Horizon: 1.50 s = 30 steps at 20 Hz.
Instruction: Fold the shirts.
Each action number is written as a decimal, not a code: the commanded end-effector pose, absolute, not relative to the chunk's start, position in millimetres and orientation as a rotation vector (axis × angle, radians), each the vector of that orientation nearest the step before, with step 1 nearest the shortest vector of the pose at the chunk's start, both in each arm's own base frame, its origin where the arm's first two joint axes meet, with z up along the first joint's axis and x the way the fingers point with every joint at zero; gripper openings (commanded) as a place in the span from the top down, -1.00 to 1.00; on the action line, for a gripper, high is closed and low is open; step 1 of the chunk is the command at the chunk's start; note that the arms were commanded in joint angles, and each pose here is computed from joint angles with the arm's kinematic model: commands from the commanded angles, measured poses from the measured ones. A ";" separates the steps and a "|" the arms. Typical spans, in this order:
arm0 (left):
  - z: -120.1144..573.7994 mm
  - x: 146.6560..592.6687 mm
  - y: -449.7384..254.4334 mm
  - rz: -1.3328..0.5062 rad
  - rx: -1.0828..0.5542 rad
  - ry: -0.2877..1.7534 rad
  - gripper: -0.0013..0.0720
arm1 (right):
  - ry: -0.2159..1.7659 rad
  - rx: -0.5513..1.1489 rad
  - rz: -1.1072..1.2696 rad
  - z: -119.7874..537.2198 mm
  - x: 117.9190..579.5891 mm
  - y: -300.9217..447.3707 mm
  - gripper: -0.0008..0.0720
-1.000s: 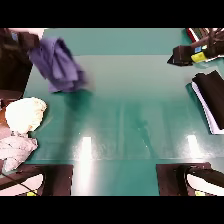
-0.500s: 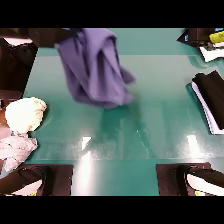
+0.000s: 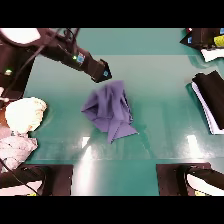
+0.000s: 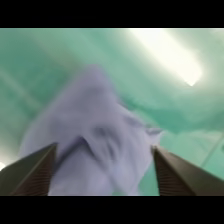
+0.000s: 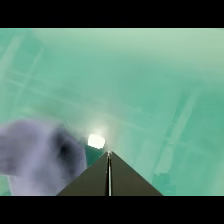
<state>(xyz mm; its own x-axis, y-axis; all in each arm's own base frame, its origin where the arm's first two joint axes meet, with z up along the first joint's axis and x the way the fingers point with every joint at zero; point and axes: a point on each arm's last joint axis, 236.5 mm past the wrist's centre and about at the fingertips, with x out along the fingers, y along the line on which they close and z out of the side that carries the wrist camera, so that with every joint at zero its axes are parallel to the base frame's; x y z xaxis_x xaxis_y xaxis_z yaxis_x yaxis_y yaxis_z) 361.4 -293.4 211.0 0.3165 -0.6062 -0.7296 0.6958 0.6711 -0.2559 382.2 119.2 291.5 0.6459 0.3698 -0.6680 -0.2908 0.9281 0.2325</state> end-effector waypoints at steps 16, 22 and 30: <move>-33.1 250.8 -238.5 -0.530 -0.142 1.510 -0.98 | 0.836 0.065 0.278 254.5 389.0 96.4 0.93; -61.6 251.1 -266.1 -0.479 -0.244 1.433 -0.98 | 0.839 0.064 0.277 253.4 389.4 96.3 0.93; -71.1 269.1 -284.4 -0.451 -0.373 1.402 -0.95 | 0.843 0.064 0.279 252.8 388.6 96.7 0.93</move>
<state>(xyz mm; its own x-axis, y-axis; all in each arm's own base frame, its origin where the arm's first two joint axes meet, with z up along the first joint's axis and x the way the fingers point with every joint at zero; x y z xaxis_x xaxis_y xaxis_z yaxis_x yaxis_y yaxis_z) 258.9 -278.4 -70.0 0.0686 -0.4913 -0.8683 0.1087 0.8688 -0.4830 389.1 96.6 253.8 0.6345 0.2685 -0.7248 -0.2181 0.9618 0.1654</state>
